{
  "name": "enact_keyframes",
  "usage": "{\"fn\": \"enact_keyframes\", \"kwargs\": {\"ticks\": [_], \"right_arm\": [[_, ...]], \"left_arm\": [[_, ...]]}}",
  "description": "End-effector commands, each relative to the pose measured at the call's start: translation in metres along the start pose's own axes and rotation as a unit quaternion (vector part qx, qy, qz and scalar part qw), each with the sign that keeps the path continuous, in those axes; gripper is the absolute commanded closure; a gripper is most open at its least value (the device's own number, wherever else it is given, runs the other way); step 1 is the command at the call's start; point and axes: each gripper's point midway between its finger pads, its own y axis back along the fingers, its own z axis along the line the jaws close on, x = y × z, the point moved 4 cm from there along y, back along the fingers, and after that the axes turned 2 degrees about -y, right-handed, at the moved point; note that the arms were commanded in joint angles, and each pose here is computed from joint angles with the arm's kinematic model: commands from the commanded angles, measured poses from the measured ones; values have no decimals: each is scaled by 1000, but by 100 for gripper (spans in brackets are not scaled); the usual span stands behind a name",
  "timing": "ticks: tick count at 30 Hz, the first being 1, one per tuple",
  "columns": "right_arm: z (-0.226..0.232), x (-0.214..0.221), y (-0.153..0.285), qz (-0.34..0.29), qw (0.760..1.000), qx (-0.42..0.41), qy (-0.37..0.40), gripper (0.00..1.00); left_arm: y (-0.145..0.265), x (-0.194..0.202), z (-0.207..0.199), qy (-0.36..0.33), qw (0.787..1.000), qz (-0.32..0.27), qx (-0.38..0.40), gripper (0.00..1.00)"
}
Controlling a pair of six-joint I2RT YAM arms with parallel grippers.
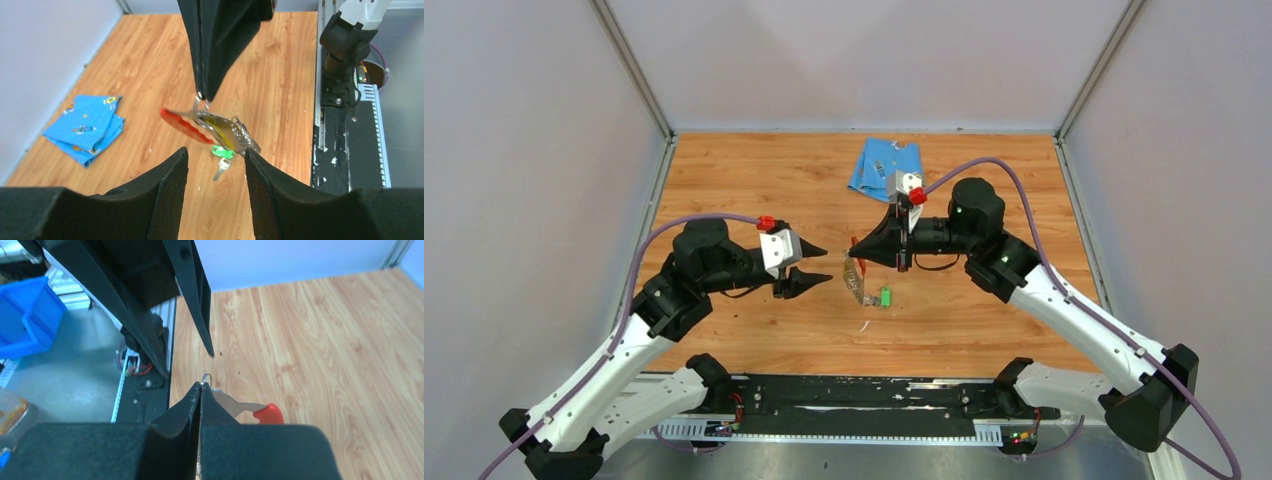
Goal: Put the keys on the keyring
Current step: Adjust the key on the keyring.
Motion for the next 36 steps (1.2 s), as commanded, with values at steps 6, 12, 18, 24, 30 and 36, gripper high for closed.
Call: {"fn": "enact_keyframes", "kwargs": {"ticks": [6,12,18,24,30,36], "right_arm": [[12,-45,1,-125,992,-30,9,99],[12,-38,-1,-116,993,-36,0,100],[13,-34,-3,-108,993,-46,-8,99],[11,-34,-6,-111,992,-50,-19,100],[12,-32,-6,-110,992,-52,-26,99],[13,-30,-7,-109,992,-60,-32,99]], "left_arm": [[-15,13,5,12,1000,-11,-3,45],[-11,9,9,-29,999,-16,-13,46],[-1,9,-2,-79,997,-20,11,53],[-8,11,-2,-48,998,-24,14,57],[-13,11,0,-30,999,-24,16,57],[-14,17,8,-31,999,-8,-7,67]]}}
